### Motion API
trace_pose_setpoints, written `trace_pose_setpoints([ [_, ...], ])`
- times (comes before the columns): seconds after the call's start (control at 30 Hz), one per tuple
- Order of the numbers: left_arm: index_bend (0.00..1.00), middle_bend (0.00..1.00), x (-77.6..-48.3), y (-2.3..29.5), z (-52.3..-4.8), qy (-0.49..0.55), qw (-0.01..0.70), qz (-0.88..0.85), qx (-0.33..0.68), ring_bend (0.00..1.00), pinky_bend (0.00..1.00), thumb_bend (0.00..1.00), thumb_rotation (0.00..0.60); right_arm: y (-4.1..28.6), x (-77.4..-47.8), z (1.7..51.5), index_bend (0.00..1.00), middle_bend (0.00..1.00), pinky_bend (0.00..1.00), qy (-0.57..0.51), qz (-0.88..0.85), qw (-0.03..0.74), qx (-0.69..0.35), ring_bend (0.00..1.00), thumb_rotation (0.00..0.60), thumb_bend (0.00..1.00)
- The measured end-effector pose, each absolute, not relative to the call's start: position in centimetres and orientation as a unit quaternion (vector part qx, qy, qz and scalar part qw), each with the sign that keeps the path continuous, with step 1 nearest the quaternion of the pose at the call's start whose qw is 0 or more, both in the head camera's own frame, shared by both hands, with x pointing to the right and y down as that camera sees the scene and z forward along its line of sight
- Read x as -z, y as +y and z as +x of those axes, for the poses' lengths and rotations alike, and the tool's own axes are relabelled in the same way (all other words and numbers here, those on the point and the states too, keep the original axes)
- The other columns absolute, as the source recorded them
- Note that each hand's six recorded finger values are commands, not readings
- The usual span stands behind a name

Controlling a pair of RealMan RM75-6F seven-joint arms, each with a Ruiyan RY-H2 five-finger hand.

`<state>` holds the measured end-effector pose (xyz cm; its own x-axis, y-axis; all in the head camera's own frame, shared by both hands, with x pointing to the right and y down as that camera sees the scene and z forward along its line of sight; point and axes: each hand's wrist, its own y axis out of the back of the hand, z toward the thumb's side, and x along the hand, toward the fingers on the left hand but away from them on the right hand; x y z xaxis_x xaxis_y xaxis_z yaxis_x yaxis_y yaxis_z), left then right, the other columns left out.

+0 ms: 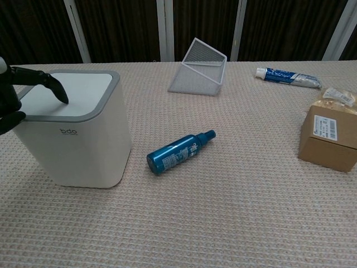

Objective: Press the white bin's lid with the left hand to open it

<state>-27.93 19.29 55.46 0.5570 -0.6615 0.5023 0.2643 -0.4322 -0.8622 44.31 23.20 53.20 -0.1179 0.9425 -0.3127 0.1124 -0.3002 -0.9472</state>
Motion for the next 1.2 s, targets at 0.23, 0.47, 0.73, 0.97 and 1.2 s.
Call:
trace_pose_setpoints([
  [0.23,0.36,0.90,-55.3,19.3,-28.2,0.136,0.522,-0.707,0.457,0.81,0.77,0.76,0.600,23.2,-53.0,44.4,0.15,0.00,0.04,-0.475,-0.558,0.358,-0.579,0.03,0.600,0.17],
  [0.47,0.33,0.69,-53.2,18.3,-27.9,0.186,0.543,-0.692,0.438,0.60,0.71,0.53,0.600,23.2,-53.0,44.4,0.15,0.00,0.04,-0.477,-0.557,0.359,-0.578,0.03,0.600,0.17],
  [0.73,0.30,0.31,-48.0,18.6,-30.2,0.310,0.586,-0.637,0.393,0.24,0.32,0.35,0.600,23.2,-53.2,44.2,0.15,0.00,0.04,-0.473,-0.559,0.358,-0.579,0.03,0.600,0.17],
  [0.97,0.28,0.21,-47.6,23.1,-35.7,0.344,0.569,-0.599,0.447,0.10,0.18,0.30,0.600,23.3,-53.3,43.9,0.15,0.00,0.04,-0.466,-0.564,0.362,-0.578,0.03,0.600,0.17],
  [1.2,0.28,0.20,-49.3,25.3,-40.1,0.373,0.504,-0.608,0.487,0.08,0.16,0.30,0.600,23.4,-53.2,43.7,0.15,0.00,0.04,-0.455,-0.569,0.369,-0.577,0.03,0.600,0.17],
])
